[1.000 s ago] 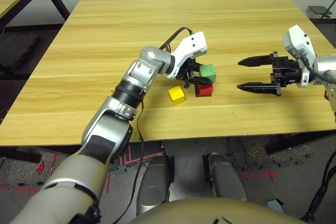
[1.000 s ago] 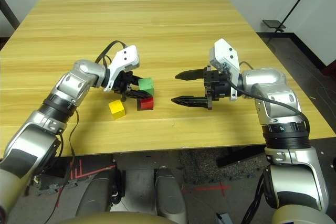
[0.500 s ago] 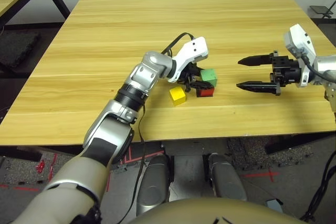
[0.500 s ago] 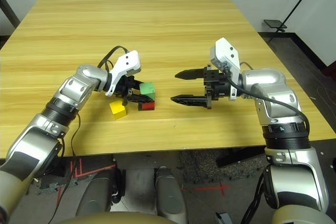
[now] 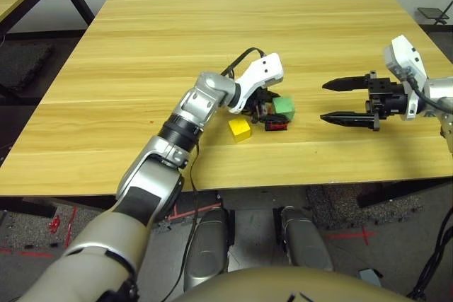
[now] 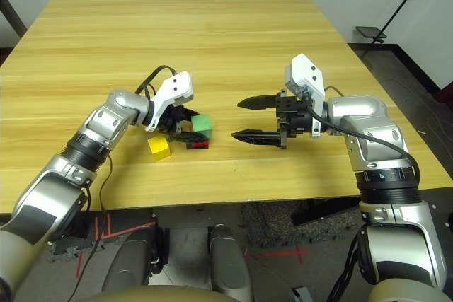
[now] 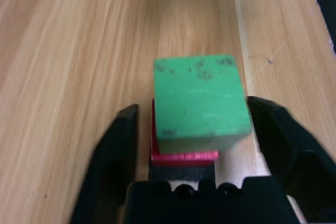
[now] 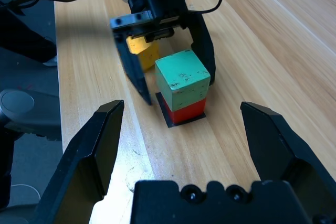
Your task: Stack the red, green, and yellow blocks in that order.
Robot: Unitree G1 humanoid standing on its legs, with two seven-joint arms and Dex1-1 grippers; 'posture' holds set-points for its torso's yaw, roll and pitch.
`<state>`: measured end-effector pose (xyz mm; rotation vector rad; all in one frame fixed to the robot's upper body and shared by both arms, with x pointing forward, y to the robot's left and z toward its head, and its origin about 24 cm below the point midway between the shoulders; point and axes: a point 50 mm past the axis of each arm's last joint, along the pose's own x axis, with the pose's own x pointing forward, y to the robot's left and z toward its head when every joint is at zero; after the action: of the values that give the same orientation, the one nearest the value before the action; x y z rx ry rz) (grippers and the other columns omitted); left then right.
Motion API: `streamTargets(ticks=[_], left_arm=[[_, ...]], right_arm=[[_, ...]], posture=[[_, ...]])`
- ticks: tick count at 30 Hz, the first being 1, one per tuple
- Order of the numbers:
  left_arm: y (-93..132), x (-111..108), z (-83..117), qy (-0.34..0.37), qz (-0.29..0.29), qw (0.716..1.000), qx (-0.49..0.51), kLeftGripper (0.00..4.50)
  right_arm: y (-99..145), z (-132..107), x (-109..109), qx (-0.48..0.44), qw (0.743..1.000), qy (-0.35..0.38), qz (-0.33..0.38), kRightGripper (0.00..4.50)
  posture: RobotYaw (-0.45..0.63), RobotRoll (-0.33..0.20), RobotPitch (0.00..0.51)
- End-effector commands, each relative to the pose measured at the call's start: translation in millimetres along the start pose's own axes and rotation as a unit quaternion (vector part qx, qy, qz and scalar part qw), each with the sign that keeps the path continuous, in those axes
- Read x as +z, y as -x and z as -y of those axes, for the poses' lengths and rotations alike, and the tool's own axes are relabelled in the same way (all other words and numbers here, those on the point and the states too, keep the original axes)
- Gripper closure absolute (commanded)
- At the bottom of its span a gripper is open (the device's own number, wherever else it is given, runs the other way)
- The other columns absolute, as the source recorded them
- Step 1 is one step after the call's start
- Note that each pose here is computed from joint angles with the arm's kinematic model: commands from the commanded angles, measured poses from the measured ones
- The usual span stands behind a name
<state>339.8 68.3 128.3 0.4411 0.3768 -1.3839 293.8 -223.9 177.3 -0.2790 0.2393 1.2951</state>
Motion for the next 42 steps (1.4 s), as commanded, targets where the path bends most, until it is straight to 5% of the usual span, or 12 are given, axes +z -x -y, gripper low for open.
streamTargets(ticks=[1, 9, 29, 31, 37, 42], left_arm=[[23, 15, 3, -0.017, 0.019, 0.999, 0.023, 0.04], [69, 3, 27, 0.022, -0.009, 0.995, 0.095, 0.04], [51, -57, 44, 0.061, -0.09, 0.984, 0.142, 0.04], [54, -62, 44, 0.071, -0.096, 0.982, 0.147, 0.43], [63, -32, 39, 0.07, -0.055, 0.986, 0.144, 2.38], [78, 23, 28, 0.024, -0.021, 0.993, 0.115, 2.48]], right_arm=[[3, 3, 6, -0.003, 1.0, 0.009, -0.002, 0.0], [1, 8, 7, 0.002, 1.0, 0.011, 0.0, 0.0], [-7, 15, 16, 0.012, 1.0, 0.018, 0.01, 0.0], [-6, 15, 16, 0.011, 1.0, 0.018, 0.01, 0.0], [-3, 12, 13, 0.011, 1.0, 0.013, 0.006, 0.0], [3, 7, 7, 0.023, 1.0, 0.008, -0.009, 0.0]], posture=[[0.0, -0.07, 0.092], [0.06, -0.071, 0.08], [0.07, -0.092, 0.079], [0.07, -0.092, 0.08], [0.07, -0.088, 0.077], [0.07, -0.08, 0.074]])
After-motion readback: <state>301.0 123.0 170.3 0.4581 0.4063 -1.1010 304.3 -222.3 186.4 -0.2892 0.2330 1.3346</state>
